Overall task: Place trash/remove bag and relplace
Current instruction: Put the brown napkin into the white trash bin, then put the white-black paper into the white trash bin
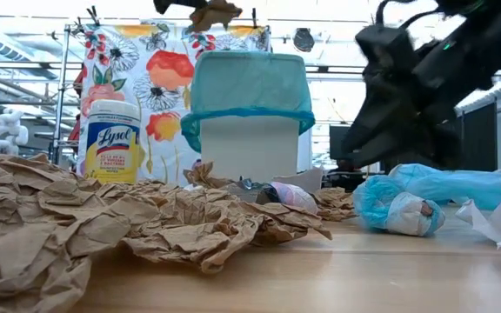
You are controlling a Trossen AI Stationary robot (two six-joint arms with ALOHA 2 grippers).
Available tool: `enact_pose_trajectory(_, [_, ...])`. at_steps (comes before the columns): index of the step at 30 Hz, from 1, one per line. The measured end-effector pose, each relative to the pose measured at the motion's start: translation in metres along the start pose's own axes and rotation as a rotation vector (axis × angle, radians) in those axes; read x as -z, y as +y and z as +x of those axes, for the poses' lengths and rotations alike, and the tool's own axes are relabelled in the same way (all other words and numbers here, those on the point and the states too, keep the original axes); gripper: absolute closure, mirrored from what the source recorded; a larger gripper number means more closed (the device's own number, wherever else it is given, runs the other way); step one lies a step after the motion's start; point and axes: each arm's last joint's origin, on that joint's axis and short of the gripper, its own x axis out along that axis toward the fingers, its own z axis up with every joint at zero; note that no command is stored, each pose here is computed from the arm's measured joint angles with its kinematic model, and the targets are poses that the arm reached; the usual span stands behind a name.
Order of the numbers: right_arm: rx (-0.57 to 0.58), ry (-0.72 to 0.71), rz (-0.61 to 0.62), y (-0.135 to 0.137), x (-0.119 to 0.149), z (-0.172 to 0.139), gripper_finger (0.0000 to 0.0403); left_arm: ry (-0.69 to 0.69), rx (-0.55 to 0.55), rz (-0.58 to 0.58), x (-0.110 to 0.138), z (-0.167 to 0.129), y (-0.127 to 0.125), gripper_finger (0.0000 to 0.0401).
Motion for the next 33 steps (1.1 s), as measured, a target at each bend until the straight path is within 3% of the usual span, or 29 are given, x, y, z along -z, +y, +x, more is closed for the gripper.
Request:
enact_pose_trajectory(3, [-0.035, 0.019, -0.014, -0.007, -0.015, 0.009, 0.0275, -0.046, -0.062, 0.022, -0.016, 0.004, 0.018, 0.0401])
enact_pose_trajectory(10, [-0.156, -0.021, -0.063, -0.016, -0.055, 0.024, 0.0295, 0.014, -0.128, -0.010, -0.021, 0.037, 0.063, 0.0400])
enact_pose_trajectory(17, [-0.183, -0.014, -0.061, -0.026, -0.076, 0.030, 0.0315, -0.001, -0.202, -0.096, -0.017, 0.058, 0.091, 0.0358])
enact_pose_trajectory(24, [-0.192, -0.010, -0.057, -0.027, -0.079, 0.031, 0.0319, 0.009, -0.212, -0.107, -0.014, 0.057, 0.096, 0.0292])
enact_pose_trajectory(28, [-0.192, -0.009, -0.047, -0.027, -0.079, 0.031, 0.0319, -0.004, -0.202, -0.127, -0.018, 0.045, 0.090, 0.0275])
enact_pose_trajectory(33, [-0.231, 0.050, -0.010, -0.025, -0.077, 0.030, 0.0319, -0.064, -0.056, -0.086, -0.025, 0.015, 0.064, 0.0273])
